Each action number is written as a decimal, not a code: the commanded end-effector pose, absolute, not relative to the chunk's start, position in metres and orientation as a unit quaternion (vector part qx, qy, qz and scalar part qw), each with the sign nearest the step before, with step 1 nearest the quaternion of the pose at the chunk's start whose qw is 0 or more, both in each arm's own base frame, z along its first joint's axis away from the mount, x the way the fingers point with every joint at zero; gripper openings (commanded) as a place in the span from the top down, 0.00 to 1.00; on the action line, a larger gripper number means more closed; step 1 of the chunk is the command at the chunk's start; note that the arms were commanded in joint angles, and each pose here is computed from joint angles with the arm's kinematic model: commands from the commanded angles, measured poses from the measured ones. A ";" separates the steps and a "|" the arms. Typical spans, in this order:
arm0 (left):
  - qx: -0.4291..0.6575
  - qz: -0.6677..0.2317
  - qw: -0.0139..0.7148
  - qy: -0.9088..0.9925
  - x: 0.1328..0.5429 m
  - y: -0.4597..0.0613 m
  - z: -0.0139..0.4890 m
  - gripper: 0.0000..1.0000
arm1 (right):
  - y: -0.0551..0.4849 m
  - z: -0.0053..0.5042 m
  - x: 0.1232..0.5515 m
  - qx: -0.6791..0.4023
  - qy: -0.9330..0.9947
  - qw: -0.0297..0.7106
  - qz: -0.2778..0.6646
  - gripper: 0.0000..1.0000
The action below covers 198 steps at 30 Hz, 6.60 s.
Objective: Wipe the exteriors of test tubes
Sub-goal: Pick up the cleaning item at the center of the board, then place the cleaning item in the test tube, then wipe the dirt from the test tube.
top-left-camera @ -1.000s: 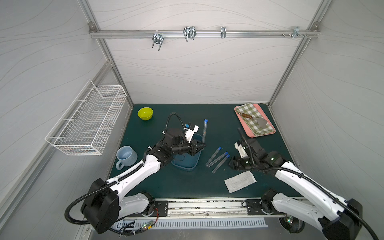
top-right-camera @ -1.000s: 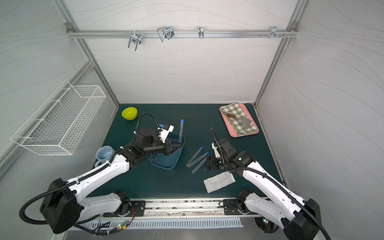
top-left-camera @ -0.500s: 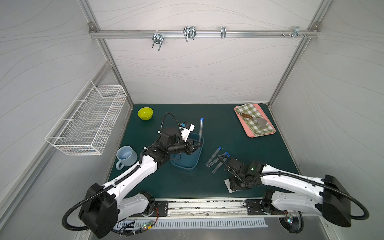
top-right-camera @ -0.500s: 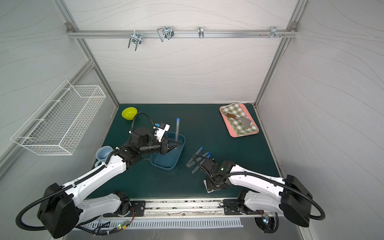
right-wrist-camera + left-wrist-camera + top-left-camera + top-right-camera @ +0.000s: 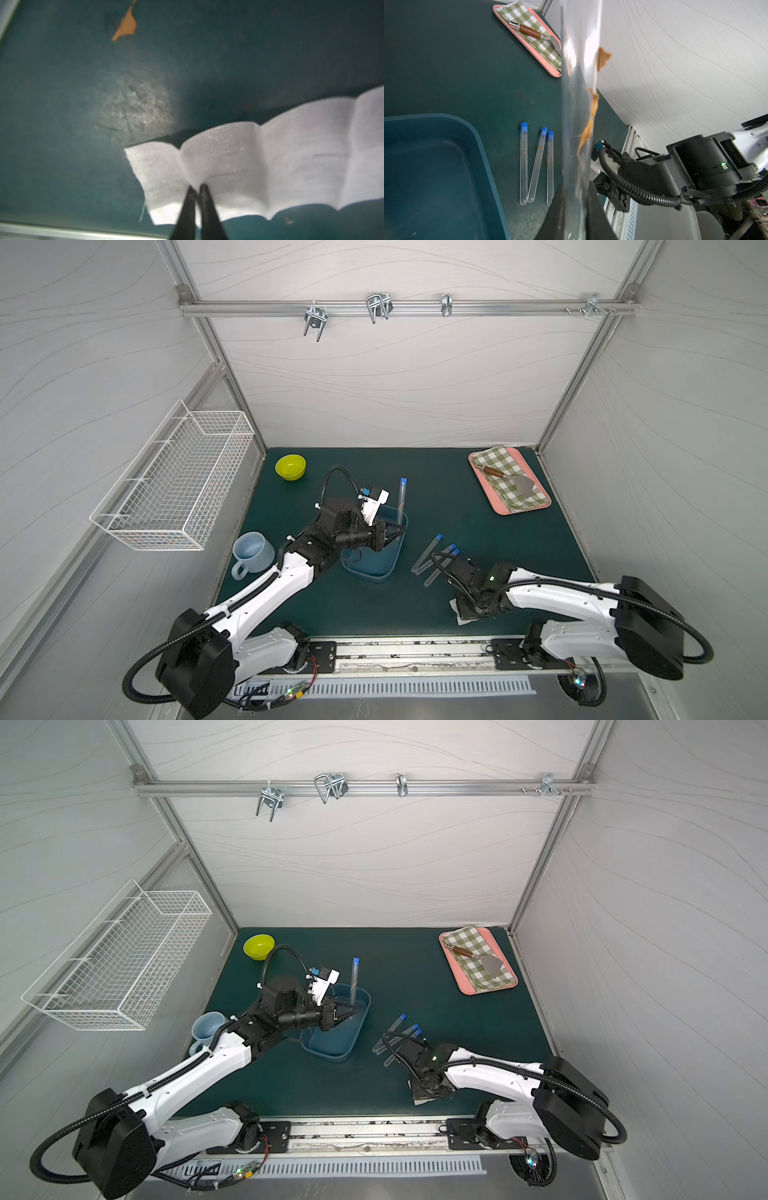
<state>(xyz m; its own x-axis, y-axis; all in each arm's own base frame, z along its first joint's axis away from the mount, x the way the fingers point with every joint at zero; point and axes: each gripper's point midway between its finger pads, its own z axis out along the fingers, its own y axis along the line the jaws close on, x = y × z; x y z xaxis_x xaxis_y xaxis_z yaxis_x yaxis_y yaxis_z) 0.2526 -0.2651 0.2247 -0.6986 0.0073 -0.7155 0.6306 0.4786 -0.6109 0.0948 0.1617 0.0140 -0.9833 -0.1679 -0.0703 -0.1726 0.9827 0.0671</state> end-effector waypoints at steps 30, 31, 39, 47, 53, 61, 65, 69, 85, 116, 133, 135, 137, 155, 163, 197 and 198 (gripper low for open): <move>0.219 -0.491 0.319 0.781 0.254 -0.287 0.233 0.87 | 0.261 0.332 0.226 -0.086 0.823 0.290 0.481 1.00; 0.219 -0.492 0.321 0.779 0.254 -0.288 0.234 0.87 | 0.268 0.337 0.228 -0.096 0.819 0.292 0.484 1.00; 0.224 -0.498 0.323 0.773 0.255 -0.295 0.243 0.87 | 0.321 0.335 0.225 -0.154 0.811 0.270 0.495 1.00; 0.229 -0.505 0.316 0.770 0.251 -0.301 0.242 0.87 | 0.343 0.317 0.222 -0.171 0.817 0.242 0.495 1.00; 0.229 -0.506 0.320 0.768 0.248 -0.302 0.244 0.87 | 0.351 0.305 0.227 -0.178 0.835 0.236 0.465 1.00; 0.223 -0.508 0.322 0.767 0.247 -0.300 0.244 0.87 | 0.351 0.293 0.233 -0.167 0.852 0.233 0.438 0.72; 0.219 -0.510 0.323 0.766 0.248 -0.301 0.244 0.87 | 0.352 0.288 0.233 -0.165 0.858 0.229 0.429 0.62; 0.216 -0.514 0.323 0.765 0.249 -0.301 0.245 0.87 | 0.356 0.286 0.233 -0.168 0.860 0.228 0.424 0.55; 0.201 -0.512 0.320 0.772 0.250 -0.300 0.236 0.87 | 0.354 0.316 0.219 -0.187 0.853 0.236 0.426 0.44; 0.214 -0.498 0.318 0.778 0.247 -0.296 0.236 0.87 | 0.335 0.279 0.256 -0.096 0.837 0.270 0.465 0.49; 0.213 -0.496 0.322 0.778 0.246 -0.294 0.236 0.87 | 0.352 0.243 0.257 -0.098 0.839 0.277 0.458 0.83; 0.213 -0.496 0.321 0.778 0.246 -0.294 0.236 0.87 | 0.351 0.246 0.259 -0.095 0.837 0.282 0.458 0.83; 0.214 -0.496 0.320 0.778 0.245 -0.294 0.235 0.87 | 0.349 0.251 0.265 -0.093 0.835 0.288 0.460 0.83; 0.216 -0.504 0.315 0.775 0.243 -0.296 0.237 0.87 | 0.326 0.309 0.331 -0.074 0.795 0.364 0.479 0.79; 0.210 -0.510 0.317 0.772 0.248 -0.299 0.242 0.86 | 0.339 0.282 0.308 -0.096 0.809 0.333 0.476 0.78; 0.201 -0.512 0.321 0.771 0.245 -0.295 0.240 0.86 | 0.332 0.274 0.281 -0.146 0.817 0.303 0.468 0.65; 0.201 -0.512 0.321 0.771 0.245 -0.295 0.240 0.86 | 0.335 0.273 0.279 -0.154 0.817 0.297 0.470 0.65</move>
